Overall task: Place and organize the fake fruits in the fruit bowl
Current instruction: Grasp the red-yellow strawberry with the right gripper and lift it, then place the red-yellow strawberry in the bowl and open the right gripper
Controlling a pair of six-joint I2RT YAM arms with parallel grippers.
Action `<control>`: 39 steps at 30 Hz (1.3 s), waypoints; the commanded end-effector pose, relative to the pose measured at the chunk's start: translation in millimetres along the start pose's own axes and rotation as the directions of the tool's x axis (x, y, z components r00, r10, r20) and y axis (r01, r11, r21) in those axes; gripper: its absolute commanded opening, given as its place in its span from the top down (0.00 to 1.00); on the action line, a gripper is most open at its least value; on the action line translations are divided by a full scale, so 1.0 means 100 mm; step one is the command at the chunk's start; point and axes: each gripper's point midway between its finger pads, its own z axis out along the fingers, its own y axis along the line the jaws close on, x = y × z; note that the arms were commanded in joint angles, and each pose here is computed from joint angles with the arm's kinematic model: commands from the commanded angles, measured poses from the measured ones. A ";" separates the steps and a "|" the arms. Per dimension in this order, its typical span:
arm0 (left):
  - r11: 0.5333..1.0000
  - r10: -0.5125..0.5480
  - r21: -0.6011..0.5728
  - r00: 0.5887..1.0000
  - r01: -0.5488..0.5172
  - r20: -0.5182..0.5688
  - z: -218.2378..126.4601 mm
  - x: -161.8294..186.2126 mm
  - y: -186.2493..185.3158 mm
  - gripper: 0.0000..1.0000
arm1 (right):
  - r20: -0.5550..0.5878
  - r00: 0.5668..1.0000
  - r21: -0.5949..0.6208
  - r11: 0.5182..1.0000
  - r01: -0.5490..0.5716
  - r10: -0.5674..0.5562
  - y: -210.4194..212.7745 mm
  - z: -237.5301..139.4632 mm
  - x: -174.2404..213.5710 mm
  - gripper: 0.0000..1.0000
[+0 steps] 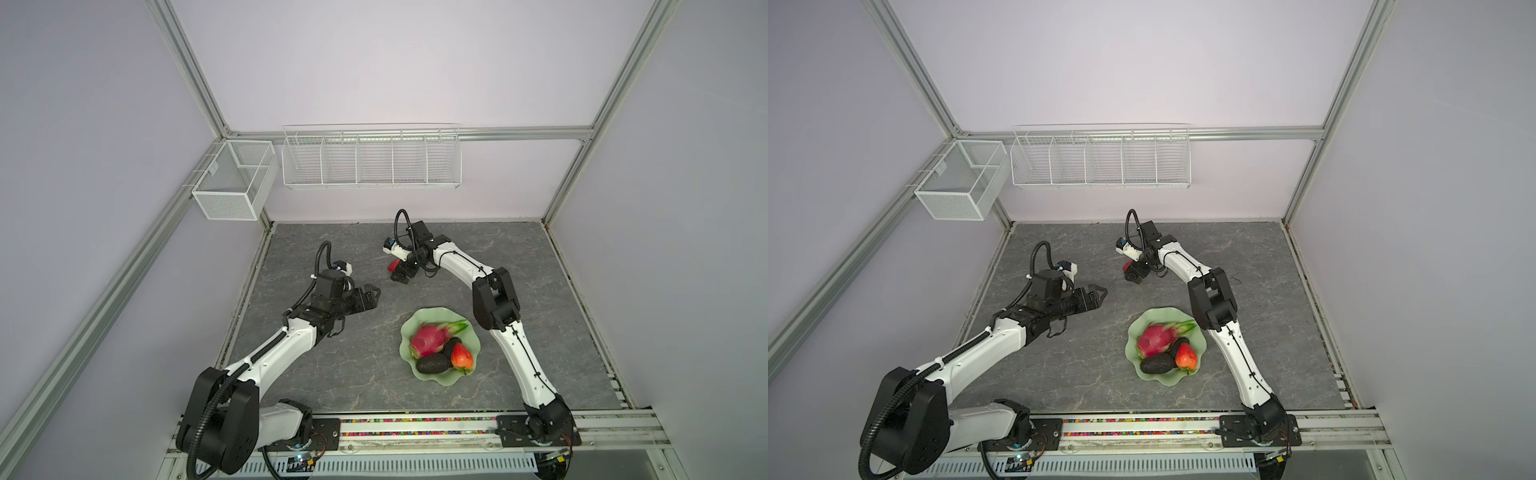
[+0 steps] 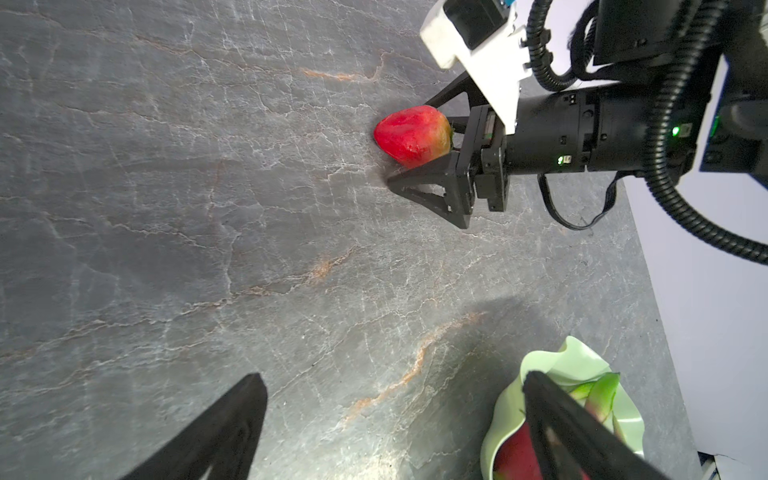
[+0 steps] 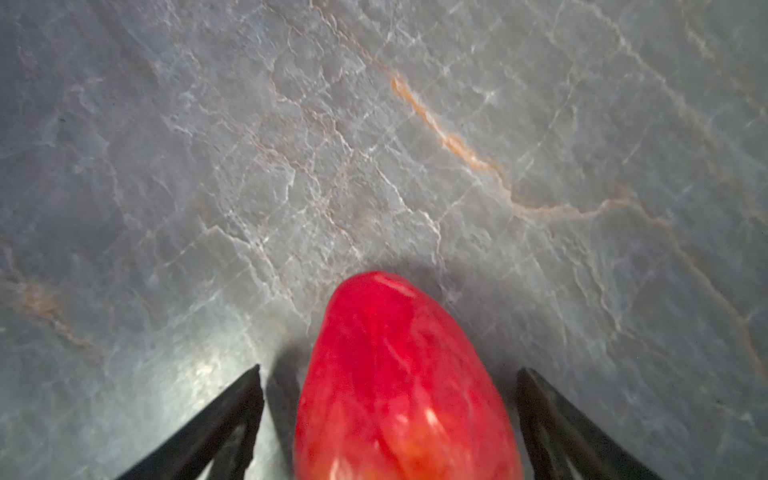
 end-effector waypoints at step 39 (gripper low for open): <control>0.871 0.242 0.437 0.970 -0.225 0.017 -0.39 0.13 -1.19 0.04 | -0.097 0.923 0.140 0.924 -0.357 0.371 1.38 -2.39 1.36 0.52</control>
